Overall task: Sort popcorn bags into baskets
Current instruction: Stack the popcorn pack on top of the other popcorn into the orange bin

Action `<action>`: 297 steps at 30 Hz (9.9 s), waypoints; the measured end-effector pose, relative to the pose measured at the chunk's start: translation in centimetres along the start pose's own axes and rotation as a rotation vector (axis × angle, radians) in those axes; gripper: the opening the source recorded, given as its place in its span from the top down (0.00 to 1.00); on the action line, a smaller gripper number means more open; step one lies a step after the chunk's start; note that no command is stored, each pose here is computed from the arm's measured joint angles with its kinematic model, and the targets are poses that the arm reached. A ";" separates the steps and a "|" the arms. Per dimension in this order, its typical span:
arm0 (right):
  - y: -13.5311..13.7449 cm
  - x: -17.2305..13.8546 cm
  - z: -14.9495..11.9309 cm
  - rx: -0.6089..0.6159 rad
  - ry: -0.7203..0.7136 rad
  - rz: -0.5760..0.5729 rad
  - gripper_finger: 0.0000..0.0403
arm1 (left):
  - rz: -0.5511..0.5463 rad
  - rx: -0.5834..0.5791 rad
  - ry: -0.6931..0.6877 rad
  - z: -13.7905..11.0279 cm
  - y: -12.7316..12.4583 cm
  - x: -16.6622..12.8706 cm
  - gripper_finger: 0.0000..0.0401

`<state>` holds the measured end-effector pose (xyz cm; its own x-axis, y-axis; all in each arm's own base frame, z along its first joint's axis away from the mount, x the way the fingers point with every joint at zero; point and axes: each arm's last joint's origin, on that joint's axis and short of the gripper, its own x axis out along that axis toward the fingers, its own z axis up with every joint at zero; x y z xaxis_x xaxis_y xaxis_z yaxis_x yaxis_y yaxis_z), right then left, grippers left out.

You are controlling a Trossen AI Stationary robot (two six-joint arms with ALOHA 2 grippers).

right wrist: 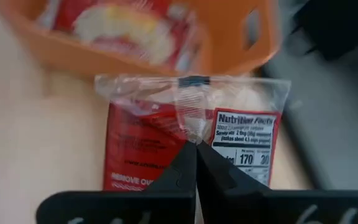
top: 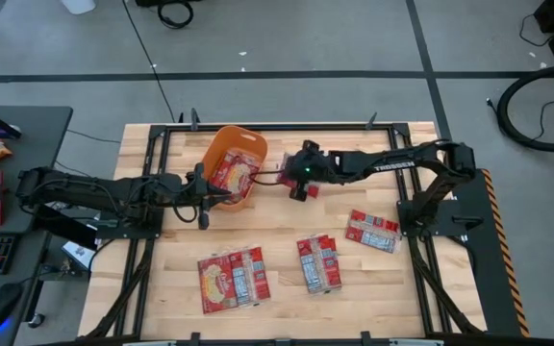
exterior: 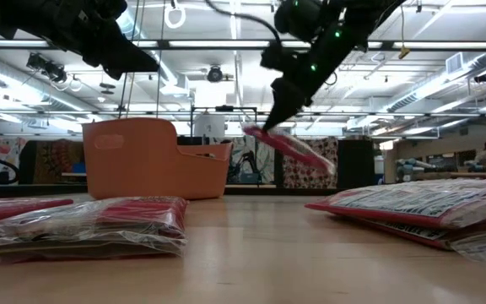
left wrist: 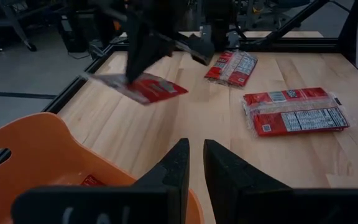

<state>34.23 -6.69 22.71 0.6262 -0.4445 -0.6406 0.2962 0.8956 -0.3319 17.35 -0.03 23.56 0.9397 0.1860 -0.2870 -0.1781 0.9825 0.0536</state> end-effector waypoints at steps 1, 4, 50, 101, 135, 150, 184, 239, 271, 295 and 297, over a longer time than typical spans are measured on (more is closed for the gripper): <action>0.0 -0.1 0.3 -0.030 -0.020 -0.037 0.99 | 0.000 0.000 0.000 0.0 0.0 0.0 0.87; 0.2 -0.3 1.1 -0.148 -0.080 -0.132 0.99 | 0.000 0.000 -0.001 0.0 0.0 0.0 0.87; 3.3 11.7 9.8 -0.877 -0.412 -0.052 0.96 | -0.010 -0.085 -0.100 1.0 0.0 0.0 0.87; 13.0 -3.2 -2.7 -0.134 0.925 0.302 0.64 | -0.005 -0.045 -0.078 0.8 0.0 0.0 0.87; 15.4 -7.2 -13.1 0.077 0.929 -0.087 0.45 | -0.006 -0.052 -0.114 1.1 0.0 0.0 0.87; 15.6 -6.8 -13.9 0.072 0.908 -0.041 0.76 | -0.006 -0.052 -0.114 1.1 0.0 0.0 0.87; 15.0 -9.2 -5.8 -0.211 0.606 -0.223 0.99 | -0.006 -0.052 -0.114 1.1 0.0 0.0 0.87; 4.5 -1.1 11.5 -0.132 -0.657 0.172 1.00 | -0.322 0.040 -0.316 2.7 -1.6 -5.0 0.87; -6.6 10.4 3.9 0.416 -0.210 0.284 0.68 | -0.396 0.072 -0.263 2.0 -2.5 -5.4 0.87; 13.8 -3.5 1.3 0.195 0.315 0.095 0.62 | -0.074 0.069 -0.263 2.2 -1.6 -5.2 0.87; 15.4 -3.5 0.7 0.236 0.343 0.110 0.62 | -0.073 0.069 -0.263 2.2 -1.6 -5.1 0.87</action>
<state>37.10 8.65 20.29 0.3984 -0.2909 -0.8698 0.4228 0.8999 -0.1072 13.44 -2.60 27.01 0.9944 0.0994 -0.0347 -0.0951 0.9894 0.1094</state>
